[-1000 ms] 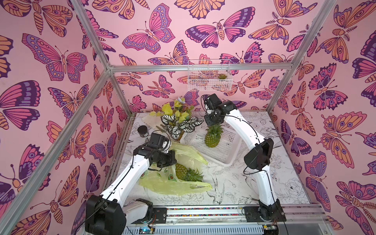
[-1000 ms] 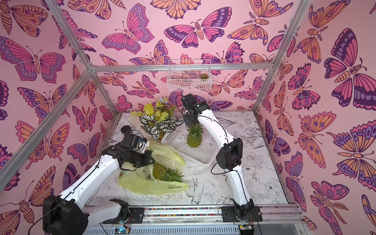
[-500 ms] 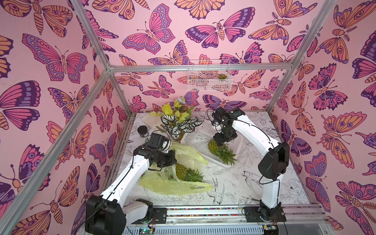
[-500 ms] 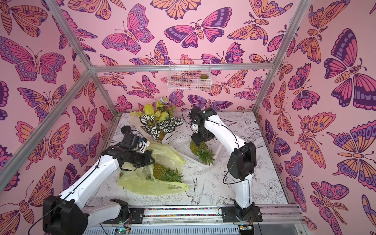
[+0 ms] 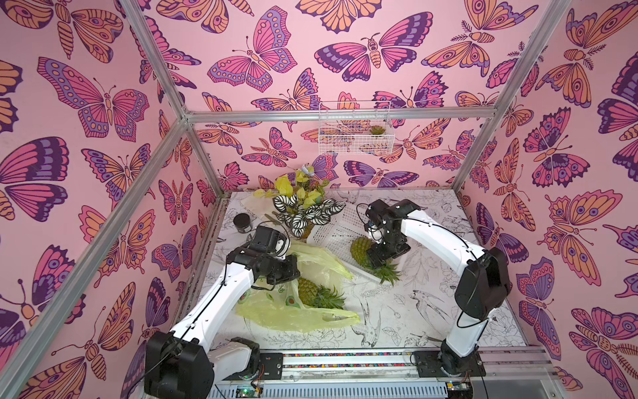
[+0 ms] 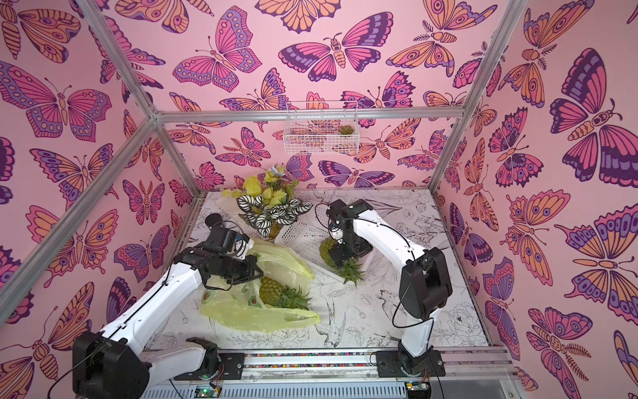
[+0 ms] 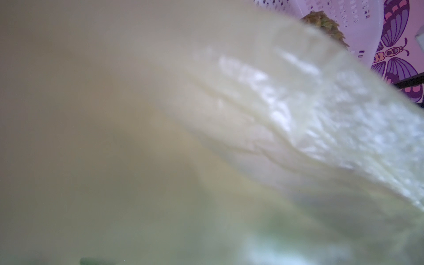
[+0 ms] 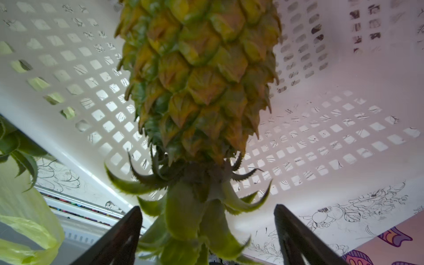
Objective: Place the pineapple into a plastic bag & tie a knot
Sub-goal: Pick up the pineapple from the basket.
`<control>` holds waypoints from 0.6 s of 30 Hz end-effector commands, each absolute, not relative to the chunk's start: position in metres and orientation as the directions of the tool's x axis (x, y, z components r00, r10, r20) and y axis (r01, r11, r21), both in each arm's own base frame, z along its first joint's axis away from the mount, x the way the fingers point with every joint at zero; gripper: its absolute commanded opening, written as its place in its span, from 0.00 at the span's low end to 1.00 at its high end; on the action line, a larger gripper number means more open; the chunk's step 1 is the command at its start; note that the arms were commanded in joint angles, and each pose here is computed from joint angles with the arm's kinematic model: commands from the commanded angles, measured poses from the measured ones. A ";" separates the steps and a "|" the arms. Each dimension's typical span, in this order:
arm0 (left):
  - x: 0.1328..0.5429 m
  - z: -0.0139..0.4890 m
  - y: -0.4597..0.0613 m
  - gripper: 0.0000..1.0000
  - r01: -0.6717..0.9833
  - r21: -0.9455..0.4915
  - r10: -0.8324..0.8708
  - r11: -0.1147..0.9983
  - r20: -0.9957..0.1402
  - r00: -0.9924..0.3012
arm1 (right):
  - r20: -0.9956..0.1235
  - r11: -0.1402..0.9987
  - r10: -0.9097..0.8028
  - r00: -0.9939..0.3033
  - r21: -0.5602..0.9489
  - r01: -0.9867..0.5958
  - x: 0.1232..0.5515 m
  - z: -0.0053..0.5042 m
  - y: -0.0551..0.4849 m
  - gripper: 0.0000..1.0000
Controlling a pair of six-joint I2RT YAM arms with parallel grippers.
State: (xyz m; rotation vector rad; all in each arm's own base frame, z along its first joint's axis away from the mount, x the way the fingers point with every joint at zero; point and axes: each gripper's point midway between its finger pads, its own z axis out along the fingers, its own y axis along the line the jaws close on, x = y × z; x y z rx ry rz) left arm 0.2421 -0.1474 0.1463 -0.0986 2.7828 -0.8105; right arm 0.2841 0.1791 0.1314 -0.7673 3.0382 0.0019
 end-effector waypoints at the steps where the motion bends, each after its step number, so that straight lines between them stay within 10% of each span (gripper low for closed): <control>1: 0.237 0.144 -0.148 0.00 -0.004 -0.536 -0.131 0.844 -0.200 -0.971 | -0.038 0.898 -0.440 -0.897 -0.004 -0.440 0.288 0.119 0.182 0.84; 10: 0.236 0.147 -0.147 0.00 -0.003 -0.537 -0.138 0.843 -0.211 -0.968 | 0.025 0.894 -0.449 -0.893 0.014 -0.448 0.274 0.080 0.178 0.63; 18: 0.232 0.151 -0.147 0.00 -0.005 -0.545 -0.143 0.838 -0.211 -0.967 | -0.085 0.896 -0.437 -0.895 0.045 -0.442 0.283 0.123 0.188 0.02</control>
